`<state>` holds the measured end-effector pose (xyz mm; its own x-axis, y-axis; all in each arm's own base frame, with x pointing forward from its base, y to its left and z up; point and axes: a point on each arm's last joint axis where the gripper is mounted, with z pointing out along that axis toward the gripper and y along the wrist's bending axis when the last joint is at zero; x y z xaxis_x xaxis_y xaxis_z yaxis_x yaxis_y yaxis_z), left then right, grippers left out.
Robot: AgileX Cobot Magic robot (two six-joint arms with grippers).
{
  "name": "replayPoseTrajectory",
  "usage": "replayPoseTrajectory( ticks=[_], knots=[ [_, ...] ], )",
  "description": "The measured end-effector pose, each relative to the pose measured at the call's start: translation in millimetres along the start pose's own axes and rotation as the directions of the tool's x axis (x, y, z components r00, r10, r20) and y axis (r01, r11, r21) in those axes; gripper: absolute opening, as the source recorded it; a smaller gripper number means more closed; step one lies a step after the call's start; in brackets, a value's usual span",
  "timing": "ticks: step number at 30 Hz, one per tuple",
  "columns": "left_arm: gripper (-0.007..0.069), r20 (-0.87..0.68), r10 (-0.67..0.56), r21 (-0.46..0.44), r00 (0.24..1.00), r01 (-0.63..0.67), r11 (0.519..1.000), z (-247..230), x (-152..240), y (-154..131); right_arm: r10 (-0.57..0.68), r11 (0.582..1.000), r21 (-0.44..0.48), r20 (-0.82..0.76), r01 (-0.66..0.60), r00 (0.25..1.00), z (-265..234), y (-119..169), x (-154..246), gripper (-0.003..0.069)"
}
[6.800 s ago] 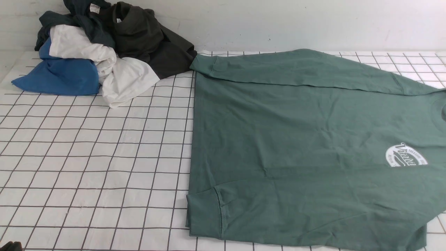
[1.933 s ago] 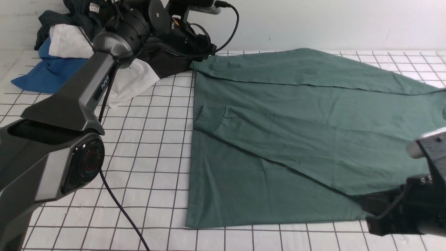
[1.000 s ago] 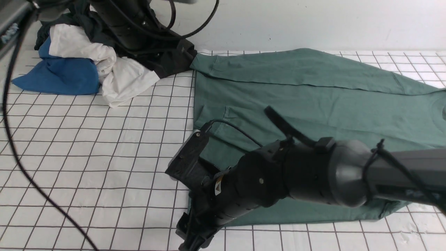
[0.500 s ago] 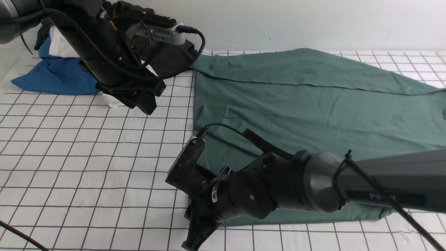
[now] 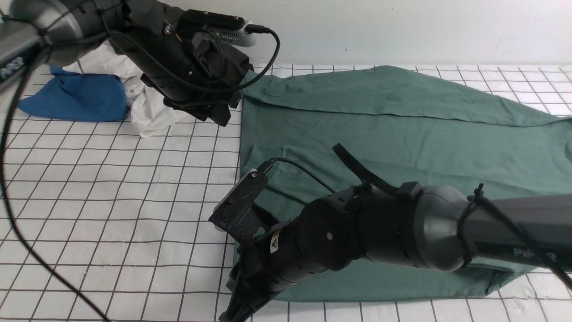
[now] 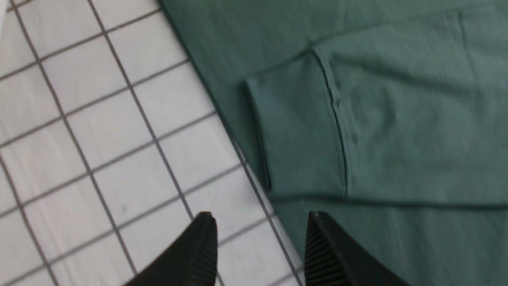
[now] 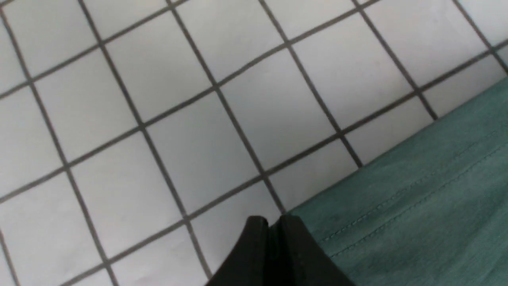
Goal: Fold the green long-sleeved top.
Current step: Use the left arm to clamp the cuff farthest from it
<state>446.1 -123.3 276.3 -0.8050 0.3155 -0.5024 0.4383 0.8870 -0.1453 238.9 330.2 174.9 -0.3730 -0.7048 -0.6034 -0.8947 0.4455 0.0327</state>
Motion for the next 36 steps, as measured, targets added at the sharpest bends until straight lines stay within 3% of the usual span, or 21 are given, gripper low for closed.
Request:
replayPoseTrajectory(
  ticks=[5, 10, 11, 14, 19, 24, 27, 29, 30, 31, 36],
  knots=[
    [0.0377, 0.118, 0.007, -0.030, 0.993, -0.003, 1.000, 42.1, -31.7, 16.7, 0.000, 1.000, 0.006, 0.034, 0.000, 0.999, 1.0, 3.8, -3.5, 0.0067],
    [0.0517, 0.309, -0.010, -0.074, 0.951, 0.035, 0.997, 87.4, -57.1, 34.8, 0.092, 0.996, -0.004, 0.030, -0.091, 0.995, -8.3, 0.4, -5.3, 0.0263],
    [0.0520, 0.319, -0.009, -0.075, 0.948, 0.035, 0.997, 87.9, -58.7, 35.2, 0.094, 0.996, -0.005, 0.032, -0.094, 0.995, -10.3, 0.4, -6.0, 0.0272],
    [0.0545, 0.360, -0.058, -0.074, 0.931, 0.090, 0.993, 124.7, -56.5, 51.1, 0.114, 0.993, -0.030, -0.008, -0.115, 0.993, -31.7, -4.8, -6.3, 0.0384],
    [0.0531, 0.410, -0.176, -0.047, 0.895, 0.213, 0.976, 154.6, -50.3, 74.6, 0.126, 0.990, -0.062, -0.076, -0.130, 0.989, -53.6, -10.6, -2.5, 0.0421],
    [0.0432, 0.496, -0.261, 0.001, 0.828, 0.300, 0.954, 177.1, -47.1, 89.8, 0.149, 0.985, -0.067, -0.112, -0.157, 0.982, -61.0, -18.1, 1.5, 0.0423],
    [0.0293, 0.536, -0.287, 0.029, 0.794, 0.322, 0.946, 187.0, -45.6, 92.4, 0.188, 0.979, -0.058, -0.112, -0.196, 0.976, -61.5, -21.1, 1.9, 0.0423],
    [0.0148, 0.545, -0.295, 0.047, 0.784, 0.323, 0.945, 191.8, -44.5, 91.9, 0.216, 0.973, -0.052, -0.109, -0.223, 0.970, -61.7, -22.6, 1.9, 0.0421],
    [0.0134, 0.545, -0.291, 0.046, 0.787, 0.318, 0.947, 192.5, -44.1, 91.9, 0.222, 0.972, -0.050, -0.110, -0.228, 0.969, -61.7, -23.0, 1.9, 0.0421],
    [0.0055, 0.542, -0.286, 0.055, 0.790, 0.307, 0.950, 194.8, -43.2, 91.0, 0.235, 0.970, -0.045, -0.109, -0.240, 0.966, -62.0, -24.9, 2.2, 0.0419],
    [-0.0006, 0.480, -0.271, 0.118, 0.834, 0.245, 0.962, 190.1, -42.1, 84.8, 0.231, 0.972, -0.024, -0.106, -0.235, 0.967, -69.2, -29.7, 2.4, 0.0411]
  ],
)
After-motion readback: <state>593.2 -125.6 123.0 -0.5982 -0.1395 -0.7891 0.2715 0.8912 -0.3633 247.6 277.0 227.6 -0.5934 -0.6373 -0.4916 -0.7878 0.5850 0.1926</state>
